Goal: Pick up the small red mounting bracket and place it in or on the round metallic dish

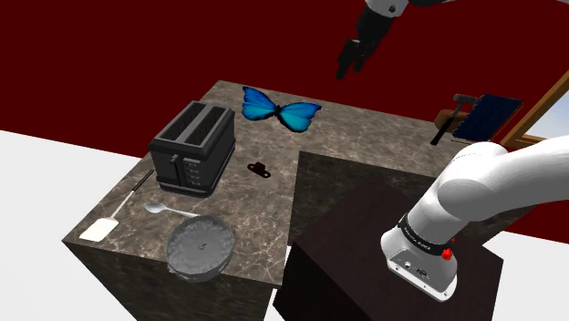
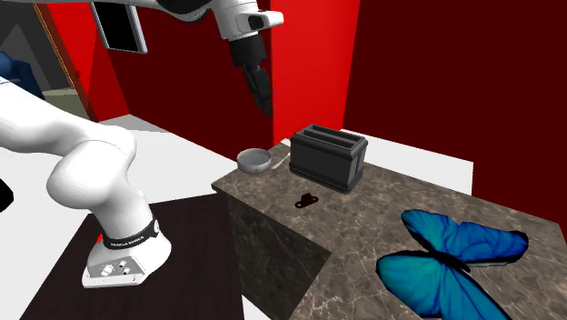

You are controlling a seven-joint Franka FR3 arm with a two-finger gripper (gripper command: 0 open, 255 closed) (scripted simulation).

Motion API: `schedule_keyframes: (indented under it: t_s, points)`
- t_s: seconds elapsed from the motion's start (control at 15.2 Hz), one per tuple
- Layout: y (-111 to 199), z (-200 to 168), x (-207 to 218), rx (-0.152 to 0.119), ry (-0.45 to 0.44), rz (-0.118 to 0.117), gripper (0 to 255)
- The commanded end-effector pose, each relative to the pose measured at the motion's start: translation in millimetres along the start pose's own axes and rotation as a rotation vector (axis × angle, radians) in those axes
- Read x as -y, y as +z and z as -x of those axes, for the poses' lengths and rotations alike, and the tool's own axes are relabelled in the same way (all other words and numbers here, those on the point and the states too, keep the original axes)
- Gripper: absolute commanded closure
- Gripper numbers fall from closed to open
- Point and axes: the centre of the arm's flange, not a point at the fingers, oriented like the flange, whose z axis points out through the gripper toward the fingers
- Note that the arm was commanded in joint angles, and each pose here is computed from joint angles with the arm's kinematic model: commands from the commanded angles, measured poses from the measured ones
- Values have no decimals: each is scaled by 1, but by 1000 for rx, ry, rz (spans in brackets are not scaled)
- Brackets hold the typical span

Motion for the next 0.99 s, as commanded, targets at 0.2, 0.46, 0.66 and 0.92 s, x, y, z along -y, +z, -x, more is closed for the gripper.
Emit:
schedule_keyframes:
  t_s: [0.2,0.46,0.66,0.92]
  points:
    - [62,-16,15,-2,-28,-16,0]
    - [111,-29,29,-3,-51,-29,0]
    - [147,-38,39,-3,-68,-38,0]
    - [196,-51,54,-3,-91,-51,0]
